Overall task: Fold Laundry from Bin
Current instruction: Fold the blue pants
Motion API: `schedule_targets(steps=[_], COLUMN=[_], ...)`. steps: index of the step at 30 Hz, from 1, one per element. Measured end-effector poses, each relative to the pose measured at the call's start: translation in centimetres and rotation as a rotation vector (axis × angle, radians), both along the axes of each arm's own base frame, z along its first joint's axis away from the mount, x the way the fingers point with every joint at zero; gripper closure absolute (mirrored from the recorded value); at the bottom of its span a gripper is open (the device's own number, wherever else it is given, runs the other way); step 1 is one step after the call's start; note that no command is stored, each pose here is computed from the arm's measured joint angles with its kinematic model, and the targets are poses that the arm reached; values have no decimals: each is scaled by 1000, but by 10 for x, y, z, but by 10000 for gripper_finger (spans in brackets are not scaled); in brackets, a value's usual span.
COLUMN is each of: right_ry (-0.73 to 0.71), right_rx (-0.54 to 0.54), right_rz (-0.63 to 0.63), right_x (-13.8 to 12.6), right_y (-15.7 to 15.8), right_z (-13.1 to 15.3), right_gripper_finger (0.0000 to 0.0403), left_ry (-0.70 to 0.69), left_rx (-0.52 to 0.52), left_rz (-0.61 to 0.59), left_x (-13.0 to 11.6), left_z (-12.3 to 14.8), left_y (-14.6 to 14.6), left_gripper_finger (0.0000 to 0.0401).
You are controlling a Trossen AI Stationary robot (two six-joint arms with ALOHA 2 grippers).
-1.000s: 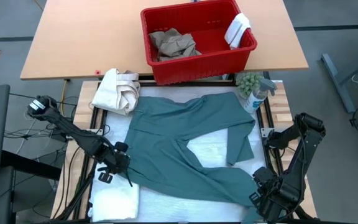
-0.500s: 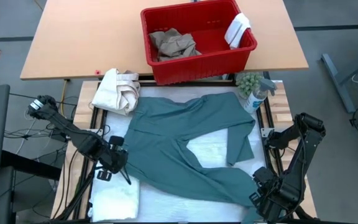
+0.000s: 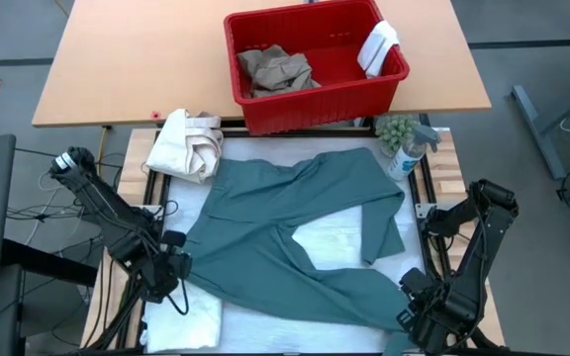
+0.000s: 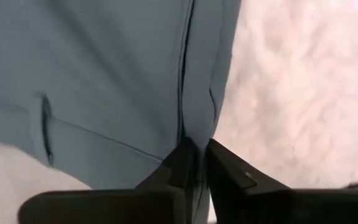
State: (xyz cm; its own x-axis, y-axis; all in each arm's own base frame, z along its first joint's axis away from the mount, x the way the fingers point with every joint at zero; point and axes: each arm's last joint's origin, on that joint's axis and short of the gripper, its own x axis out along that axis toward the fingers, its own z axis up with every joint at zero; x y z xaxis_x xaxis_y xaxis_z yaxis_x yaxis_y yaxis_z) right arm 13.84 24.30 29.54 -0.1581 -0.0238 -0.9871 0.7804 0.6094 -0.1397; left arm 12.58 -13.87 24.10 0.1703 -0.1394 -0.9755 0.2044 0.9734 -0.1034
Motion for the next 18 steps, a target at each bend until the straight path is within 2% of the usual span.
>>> schedule_targets(steps=[5, 13, 15, 18], right_ry=[-82, -253, -290, -336], right_rx=[8, 6, 4, -85], right_rz=[62, 191, 216, 197], right_x=[4, 15, 18, 23], right_y=[3, 6, 6, -1], right_z=[-1, -1, 0, 0], right_gripper_finger=[246, 229, 224, 218], left_ry=[98, 210, 175, -25], left_rx=[-20, -167, -197, -213], left_rz=[58, 23, 24, 50], left_x=[-4, -5, -2, 10], left_z=[-9, 0, 5, 15], left_y=[4, -2, -5, -12], left_gripper_finger=[341, 266, 250, 239])
